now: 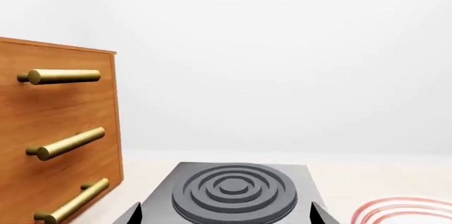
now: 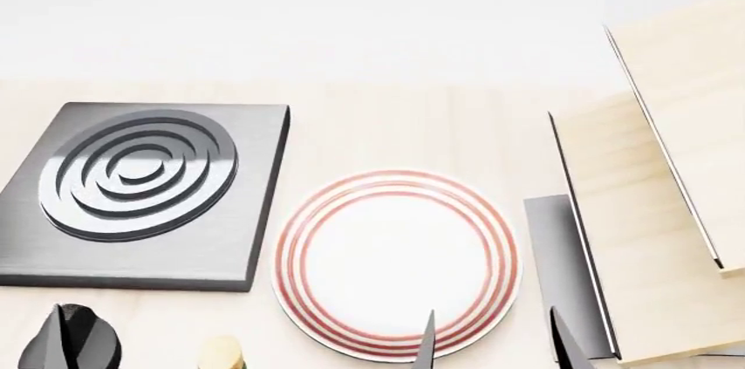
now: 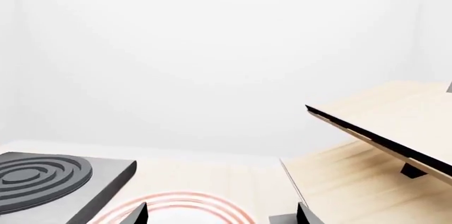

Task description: Pick up the akita bowl and put it on the plate.

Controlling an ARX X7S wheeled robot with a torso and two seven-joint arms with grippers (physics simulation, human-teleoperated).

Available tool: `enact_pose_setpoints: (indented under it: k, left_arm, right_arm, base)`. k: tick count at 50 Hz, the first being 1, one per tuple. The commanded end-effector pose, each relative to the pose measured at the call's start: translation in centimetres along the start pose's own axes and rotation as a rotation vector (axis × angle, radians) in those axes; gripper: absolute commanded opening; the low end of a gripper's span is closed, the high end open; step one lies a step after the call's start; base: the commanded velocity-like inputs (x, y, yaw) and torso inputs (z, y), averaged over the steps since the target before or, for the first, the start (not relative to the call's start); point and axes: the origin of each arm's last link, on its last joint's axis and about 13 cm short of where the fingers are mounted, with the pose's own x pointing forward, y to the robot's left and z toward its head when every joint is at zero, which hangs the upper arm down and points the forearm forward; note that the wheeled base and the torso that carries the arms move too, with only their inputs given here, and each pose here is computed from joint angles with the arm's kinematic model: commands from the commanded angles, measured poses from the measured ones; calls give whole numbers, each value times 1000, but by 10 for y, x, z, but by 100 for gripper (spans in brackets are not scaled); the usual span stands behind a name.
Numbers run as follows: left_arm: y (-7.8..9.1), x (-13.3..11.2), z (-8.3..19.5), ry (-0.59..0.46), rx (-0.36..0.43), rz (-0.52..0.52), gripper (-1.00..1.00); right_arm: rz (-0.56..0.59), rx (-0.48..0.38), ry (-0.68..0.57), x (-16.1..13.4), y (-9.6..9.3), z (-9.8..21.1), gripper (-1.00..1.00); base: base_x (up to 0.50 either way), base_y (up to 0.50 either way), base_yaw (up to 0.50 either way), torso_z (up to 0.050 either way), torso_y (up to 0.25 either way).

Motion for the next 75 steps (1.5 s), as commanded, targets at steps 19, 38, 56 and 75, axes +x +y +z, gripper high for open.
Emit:
enact_pose_setpoints:
  k: [19,38,56,75]
  left_arm:
    - [30,-7,22,28,152,154,100]
    - [54,-9,28,95,240,269,100]
    - [69,-7,42,125,339,345,100]
    - [79,6,50,181,412,358,100]
  right_arm:
    - [3,2,10,1,0,-5,100]
    - [-5,4,15,1,-1,-7,100]
    - [-4,5,23,1,-2,-10,100]
    - [3,-2,38,2,0,-15,100]
  base:
    - [0,0,0,0,0]
    - [0,0,0,0,0]
    - [0,0,0,0,0]
    - [0,0,0,0,0]
